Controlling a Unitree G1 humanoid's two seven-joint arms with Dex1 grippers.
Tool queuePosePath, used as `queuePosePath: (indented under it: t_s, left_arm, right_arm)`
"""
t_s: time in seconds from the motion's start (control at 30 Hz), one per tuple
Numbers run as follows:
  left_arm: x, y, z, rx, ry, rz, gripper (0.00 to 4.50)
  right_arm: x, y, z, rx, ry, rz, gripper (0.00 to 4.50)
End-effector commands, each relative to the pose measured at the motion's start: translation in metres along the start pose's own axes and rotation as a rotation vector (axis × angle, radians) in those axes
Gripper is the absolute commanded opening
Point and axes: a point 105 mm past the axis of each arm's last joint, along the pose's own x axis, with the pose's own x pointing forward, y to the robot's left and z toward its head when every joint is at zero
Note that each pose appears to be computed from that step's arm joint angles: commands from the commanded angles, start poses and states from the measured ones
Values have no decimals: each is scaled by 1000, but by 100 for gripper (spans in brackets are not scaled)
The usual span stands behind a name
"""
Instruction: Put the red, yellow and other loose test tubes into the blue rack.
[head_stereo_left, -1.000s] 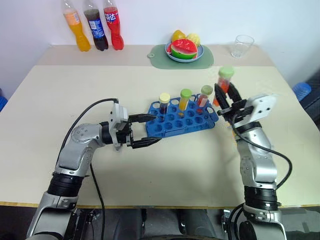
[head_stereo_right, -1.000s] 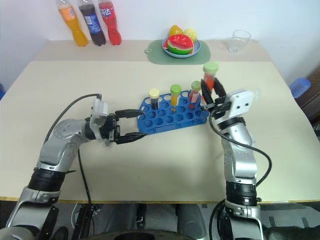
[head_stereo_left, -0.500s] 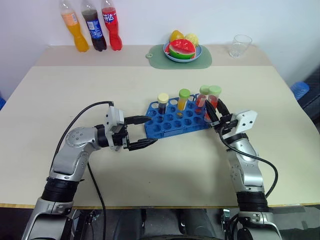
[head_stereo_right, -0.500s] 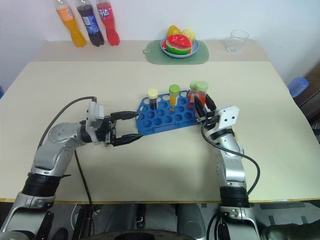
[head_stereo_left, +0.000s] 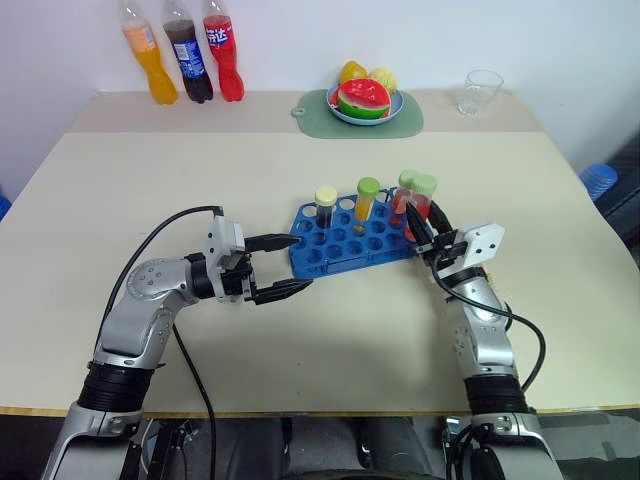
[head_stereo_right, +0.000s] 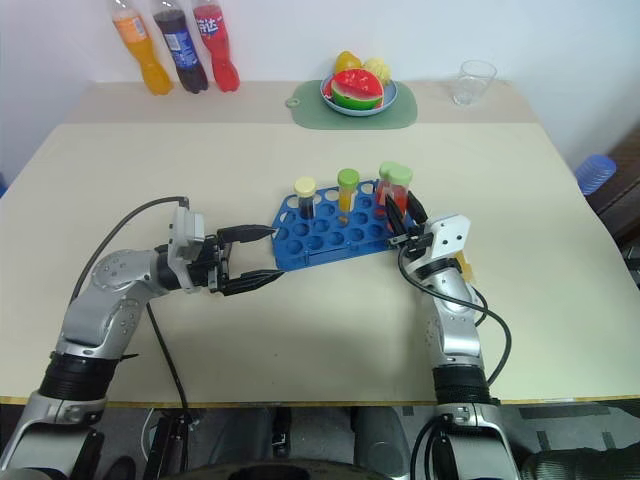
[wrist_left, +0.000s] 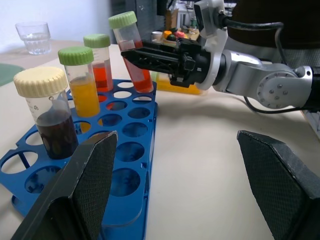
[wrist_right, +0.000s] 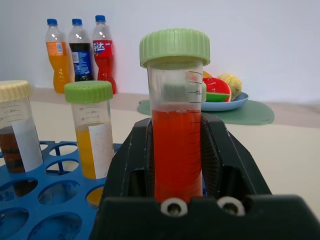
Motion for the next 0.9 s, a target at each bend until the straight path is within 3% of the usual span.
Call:
queuePosePath:
  t_s: [0.03, 0.2, 0.5, 0.67, 0.77, 0.9]
  left_arm:
    - [0, -2, 8, 24, -22, -8, 397]
    - [2, -2, 7, 19, -27, -13, 397]
    - [12, -6, 2, 5, -45, -42, 397]
    - [16, -8, 0, -1, -52, -58, 397]
    - [18, -9, -1, -4, -55, -72, 397]
    - [18, -10, -3, -3, -53, -83, 397]
  right_arm:
    - [-4, 3, -3, 24, -1, 14, 126]
    - [-12, -5, 4, -95, 26, 7, 372]
    - [-47, -6, 60, -204, 203, 160, 372]
    - [-80, -26, 59, -117, 608, 123, 372]
    - [-83, -49, 60, -65, 835, 92, 372]
    - [-67, -70, 61, 24, 989, 43, 372]
